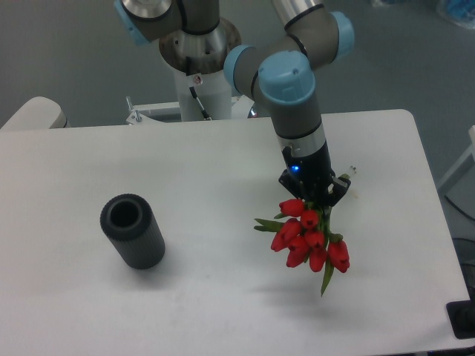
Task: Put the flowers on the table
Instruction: 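Lower the held tulip bouquet toward the table surface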
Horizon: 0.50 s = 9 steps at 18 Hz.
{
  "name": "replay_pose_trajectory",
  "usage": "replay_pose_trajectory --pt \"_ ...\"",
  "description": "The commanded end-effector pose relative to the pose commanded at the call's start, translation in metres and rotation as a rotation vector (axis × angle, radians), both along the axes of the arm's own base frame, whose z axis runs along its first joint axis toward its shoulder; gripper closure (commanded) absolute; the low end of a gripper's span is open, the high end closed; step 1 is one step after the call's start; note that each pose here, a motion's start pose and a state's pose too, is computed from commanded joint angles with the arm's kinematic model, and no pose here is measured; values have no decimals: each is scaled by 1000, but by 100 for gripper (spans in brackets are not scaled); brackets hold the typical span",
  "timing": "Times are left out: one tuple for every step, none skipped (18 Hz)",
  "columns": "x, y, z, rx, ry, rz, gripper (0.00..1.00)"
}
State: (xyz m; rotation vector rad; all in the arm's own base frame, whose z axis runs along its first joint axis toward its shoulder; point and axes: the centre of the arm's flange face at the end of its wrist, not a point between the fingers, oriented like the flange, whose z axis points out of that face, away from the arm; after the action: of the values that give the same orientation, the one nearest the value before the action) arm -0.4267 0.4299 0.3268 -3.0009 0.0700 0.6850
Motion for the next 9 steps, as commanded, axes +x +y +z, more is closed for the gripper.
replay_pose_trajectory --pt "4 6 -8 -11 -7 -12 83" --pt "4 8 -18 -23 -20 -15 83" --pt "8 13 -25 -33 -29 -23 83" --pt "9 20 -29 -36 -32 -29 83" --pt "11 22 -37 -43 -44 -29 83" --pt "13 23 -44 -58 -50 -31 83" --pt "15 27 -53 -73 -54 -35 83" --pt "16 30 -61 -94 -55 -36 83" --pt "17 32 -67 -117 -53 -37 87"
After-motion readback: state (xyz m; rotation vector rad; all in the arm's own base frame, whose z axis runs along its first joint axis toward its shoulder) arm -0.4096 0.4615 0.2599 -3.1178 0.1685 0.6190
